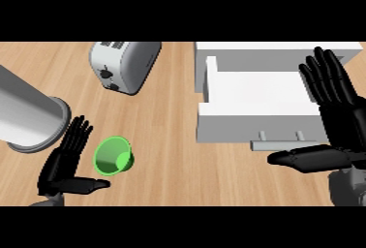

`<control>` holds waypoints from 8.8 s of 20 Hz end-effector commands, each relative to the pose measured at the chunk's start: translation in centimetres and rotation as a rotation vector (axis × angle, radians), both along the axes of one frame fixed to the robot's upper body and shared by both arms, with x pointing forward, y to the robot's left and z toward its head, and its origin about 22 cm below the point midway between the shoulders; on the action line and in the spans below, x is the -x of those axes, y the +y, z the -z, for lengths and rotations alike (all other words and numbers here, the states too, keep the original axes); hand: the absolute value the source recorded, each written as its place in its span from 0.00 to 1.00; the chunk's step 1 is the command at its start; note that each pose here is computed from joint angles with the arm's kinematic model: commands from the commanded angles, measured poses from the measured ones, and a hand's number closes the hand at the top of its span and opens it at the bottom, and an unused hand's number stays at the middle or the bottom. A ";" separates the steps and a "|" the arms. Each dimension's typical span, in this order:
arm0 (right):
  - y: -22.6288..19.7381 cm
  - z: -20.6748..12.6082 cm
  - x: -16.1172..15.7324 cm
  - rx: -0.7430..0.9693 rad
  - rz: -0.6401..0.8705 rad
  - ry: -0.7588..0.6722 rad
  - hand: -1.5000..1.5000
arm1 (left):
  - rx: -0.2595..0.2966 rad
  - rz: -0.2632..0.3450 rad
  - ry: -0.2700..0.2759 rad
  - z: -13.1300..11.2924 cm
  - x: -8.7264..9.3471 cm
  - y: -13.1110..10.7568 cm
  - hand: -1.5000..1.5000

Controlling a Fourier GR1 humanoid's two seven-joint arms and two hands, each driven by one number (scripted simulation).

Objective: Pick up the cup, place it into the drawer and close the drawer

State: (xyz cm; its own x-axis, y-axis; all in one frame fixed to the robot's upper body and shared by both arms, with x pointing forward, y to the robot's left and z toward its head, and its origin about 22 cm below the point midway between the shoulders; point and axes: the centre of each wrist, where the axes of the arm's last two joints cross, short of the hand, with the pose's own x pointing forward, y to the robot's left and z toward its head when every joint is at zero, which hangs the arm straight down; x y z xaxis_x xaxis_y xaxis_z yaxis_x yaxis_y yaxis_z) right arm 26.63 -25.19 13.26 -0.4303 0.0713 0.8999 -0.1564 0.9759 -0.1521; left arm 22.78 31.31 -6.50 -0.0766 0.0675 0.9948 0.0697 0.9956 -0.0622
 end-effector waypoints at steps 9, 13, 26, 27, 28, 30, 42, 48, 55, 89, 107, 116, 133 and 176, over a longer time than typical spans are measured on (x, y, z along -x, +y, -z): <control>0.9 -0.7 -0.5 0.012 -0.007 0.007 0.00 | -0.017 -0.026 0.045 7.2 -0.4 2.5 0.00; -1.2 -1.0 -0.5 0.009 -0.001 0.003 0.00 | -0.015 -0.020 0.012 8.5 -0.5 2.2 0.00; 1.3 -1.0 -0.3 0.006 -0.019 -0.004 0.00 | -0.009 0.000 -0.042 9.9 -1.2 -1.3 0.00; -1.0 -1.6 -0.5 0.015 -0.011 0.010 0.00 | -0.003 -0.006 -0.056 10.0 -1.4 -1.9 0.00; -0.8 -2.3 0.1 -0.009 -0.024 -0.004 0.00 | 0.002 -0.019 -0.047 9.3 -1.6 0.3 0.00; -1.7 -2.2 -0.8 -0.005 0.001 -0.012 0.00 | 0.016 -0.001 -0.040 9.7 -1.5 -0.8 0.00; -1.4 -1.2 -0.8 0.016 -0.010 0.018 0.00 | 0.118 0.120 -0.155 9.4 -2.6 -2.7 1.00; -2.8 -1.0 -0.7 0.023 0.006 0.006 0.00 | -0.128 -0.106 -0.312 8.8 -3.5 -3.6 1.00; -1.0 -1.2 -1.6 0.009 -0.003 -0.003 0.00 | -0.033 -0.347 -0.367 7.0 -6.2 -3.7 1.00; -3.7 -0.7 -2.1 0.034 0.015 0.001 0.00 | -0.087 0.104 -0.394 -25.4 -21.3 -26.9 1.00; 1.3 -3.0 -2.6 0.049 -0.114 -0.054 0.00 | -0.379 0.215 -0.096 -19.2 -21.5 -27.7 1.00; 3.7 -3.0 -3.4 0.001 -0.361 -0.048 0.00 | -0.174 0.181 -0.139 -18.0 -20.9 -27.3 0.00; 3.4 -2.1 -1.2 0.732 -0.505 0.123 0.00 | 0.072 0.061 -0.260 -18.4 -21.1 -27.0 0.00; -6.0 1.6 -17.1 0.646 0.022 0.230 1.00 | 0.206 0.174 -0.270 -12.9 -18.6 -14.5 0.00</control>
